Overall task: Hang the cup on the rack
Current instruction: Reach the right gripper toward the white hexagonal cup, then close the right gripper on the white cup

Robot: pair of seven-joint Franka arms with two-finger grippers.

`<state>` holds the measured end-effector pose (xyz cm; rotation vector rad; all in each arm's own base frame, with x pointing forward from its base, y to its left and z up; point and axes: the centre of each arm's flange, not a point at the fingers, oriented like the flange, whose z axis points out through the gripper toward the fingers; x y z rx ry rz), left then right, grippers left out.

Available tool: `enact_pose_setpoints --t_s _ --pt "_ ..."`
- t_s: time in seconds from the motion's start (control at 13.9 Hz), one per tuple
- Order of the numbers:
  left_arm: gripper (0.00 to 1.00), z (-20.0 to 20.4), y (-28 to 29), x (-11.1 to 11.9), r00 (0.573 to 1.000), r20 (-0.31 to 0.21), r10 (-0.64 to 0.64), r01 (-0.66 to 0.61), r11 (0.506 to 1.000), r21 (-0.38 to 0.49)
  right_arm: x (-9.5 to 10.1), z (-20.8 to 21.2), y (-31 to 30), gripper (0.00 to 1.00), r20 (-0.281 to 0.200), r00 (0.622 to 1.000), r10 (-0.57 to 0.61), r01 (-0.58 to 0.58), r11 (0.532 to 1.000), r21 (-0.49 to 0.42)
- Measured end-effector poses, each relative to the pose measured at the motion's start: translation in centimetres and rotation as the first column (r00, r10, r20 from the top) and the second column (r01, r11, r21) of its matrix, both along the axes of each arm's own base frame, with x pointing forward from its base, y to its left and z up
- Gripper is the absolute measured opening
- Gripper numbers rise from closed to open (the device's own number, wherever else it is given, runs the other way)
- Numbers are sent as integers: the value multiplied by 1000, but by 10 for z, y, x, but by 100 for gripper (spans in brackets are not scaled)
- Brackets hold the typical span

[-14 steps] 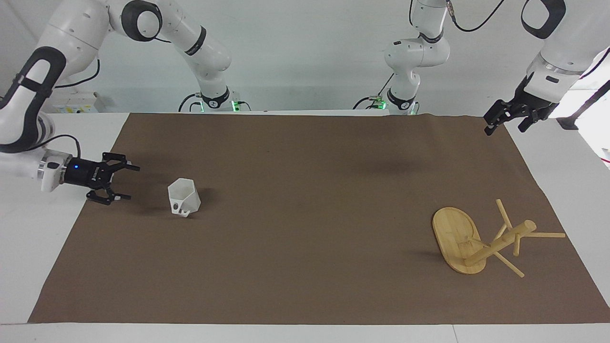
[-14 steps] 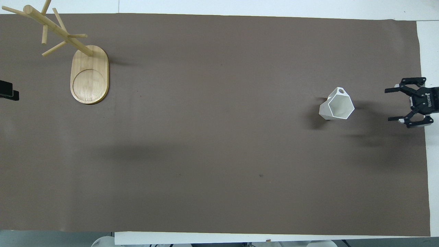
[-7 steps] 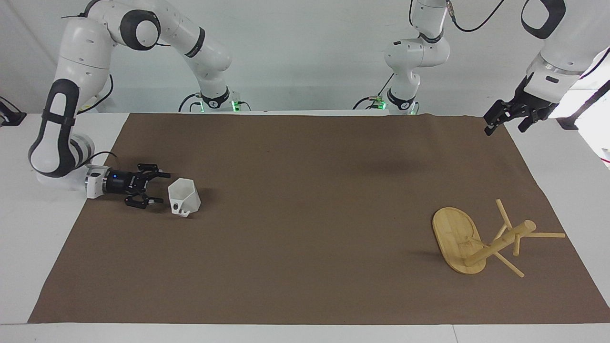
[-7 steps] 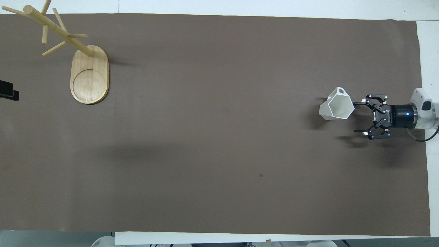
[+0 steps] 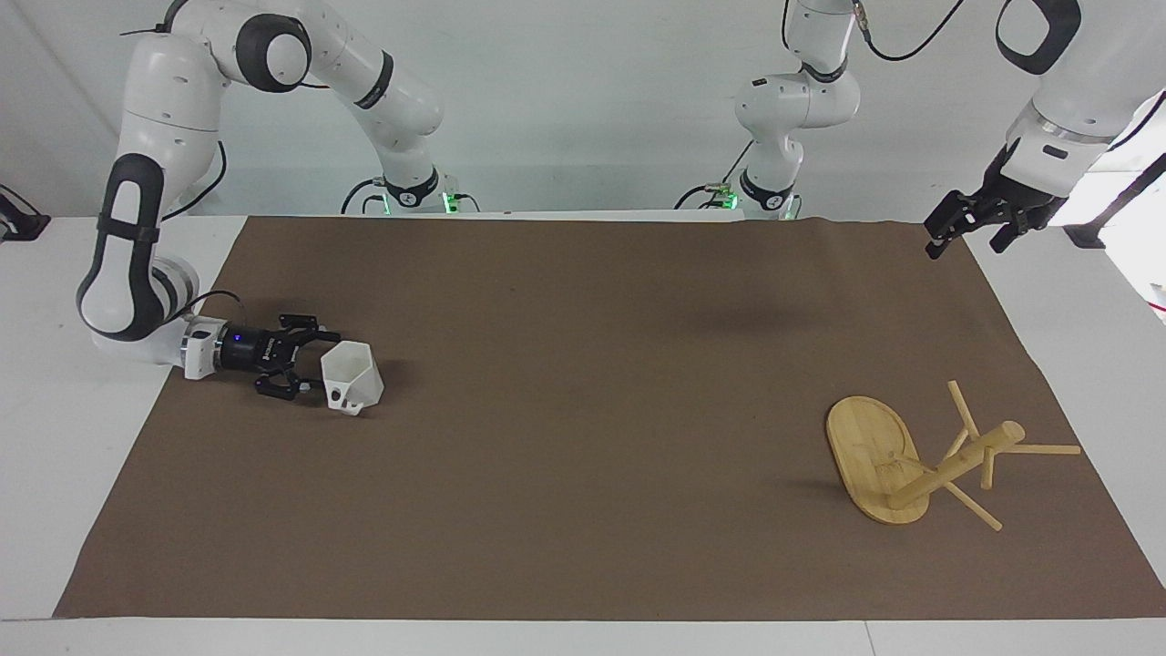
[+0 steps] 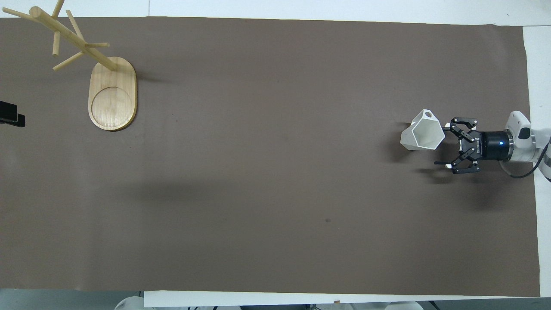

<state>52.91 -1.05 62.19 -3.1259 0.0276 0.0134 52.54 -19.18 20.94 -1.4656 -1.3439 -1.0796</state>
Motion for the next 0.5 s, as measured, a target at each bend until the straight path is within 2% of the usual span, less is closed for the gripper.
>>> enact_pose_setpoints --t_s 0.5 --pt "100 0 1 0 1000 -2 1 -1 1000 0 3 -6 13 100 -4 1000 -23 23 1000 3"
